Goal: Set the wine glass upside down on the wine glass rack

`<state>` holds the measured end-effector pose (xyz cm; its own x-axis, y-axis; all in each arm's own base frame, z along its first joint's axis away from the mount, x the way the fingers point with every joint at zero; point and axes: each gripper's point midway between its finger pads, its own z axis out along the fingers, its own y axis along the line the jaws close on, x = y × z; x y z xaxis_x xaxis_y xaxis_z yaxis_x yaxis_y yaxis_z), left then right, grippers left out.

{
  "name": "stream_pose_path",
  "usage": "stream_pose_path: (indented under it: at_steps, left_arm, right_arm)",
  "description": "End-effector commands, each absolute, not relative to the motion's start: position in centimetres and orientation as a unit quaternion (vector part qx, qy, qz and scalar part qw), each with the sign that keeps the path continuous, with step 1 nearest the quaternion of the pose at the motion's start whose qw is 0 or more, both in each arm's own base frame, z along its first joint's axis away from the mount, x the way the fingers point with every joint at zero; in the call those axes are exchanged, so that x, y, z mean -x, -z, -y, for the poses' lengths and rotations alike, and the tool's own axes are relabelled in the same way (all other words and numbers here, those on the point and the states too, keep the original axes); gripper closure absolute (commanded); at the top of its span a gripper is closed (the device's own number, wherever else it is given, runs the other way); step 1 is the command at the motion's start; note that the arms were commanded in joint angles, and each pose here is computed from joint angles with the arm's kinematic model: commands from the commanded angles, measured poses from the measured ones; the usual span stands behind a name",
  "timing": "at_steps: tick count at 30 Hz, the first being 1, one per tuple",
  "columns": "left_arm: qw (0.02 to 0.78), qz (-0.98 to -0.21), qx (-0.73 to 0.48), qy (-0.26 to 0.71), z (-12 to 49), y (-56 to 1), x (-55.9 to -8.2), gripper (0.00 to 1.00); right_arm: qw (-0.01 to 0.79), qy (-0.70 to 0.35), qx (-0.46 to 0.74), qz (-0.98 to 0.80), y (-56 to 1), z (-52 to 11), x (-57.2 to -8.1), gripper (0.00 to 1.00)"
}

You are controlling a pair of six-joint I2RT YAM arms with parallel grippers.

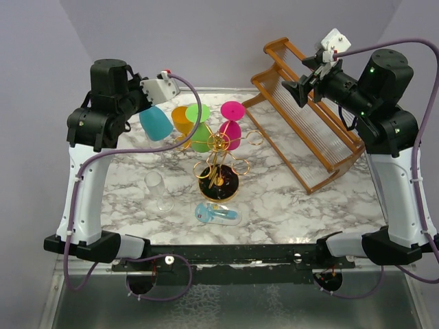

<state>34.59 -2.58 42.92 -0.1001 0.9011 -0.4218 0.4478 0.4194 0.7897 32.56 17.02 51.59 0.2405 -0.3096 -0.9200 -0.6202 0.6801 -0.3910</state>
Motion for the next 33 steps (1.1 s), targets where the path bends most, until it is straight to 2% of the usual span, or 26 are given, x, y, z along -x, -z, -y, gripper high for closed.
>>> stream_pose_path:
  at_steps: [1,18,33]
  left_arm:
    - [0.468,-0.671,-0.534,-0.212,4.4,-42.4,-34.4,1.0]
    - [0.448,-0.638,-0.615,-0.118,9.3,-38.6,-33.1,1.0]
    - [0.433,-0.597,-0.669,-0.088,12.8,-36.7,-32.4,1.0]
  right_arm:
    - [0.692,-0.095,0.38,-0.606,-51.8,-16.2,-32.1,0.31]
    - [0.692,-0.09,0.379,-0.608,-51.5,-15.9,-32.0,0.3]
    - [0.689,-0.095,0.384,-0.607,-51.2,-16.1,-32.1,0.3]
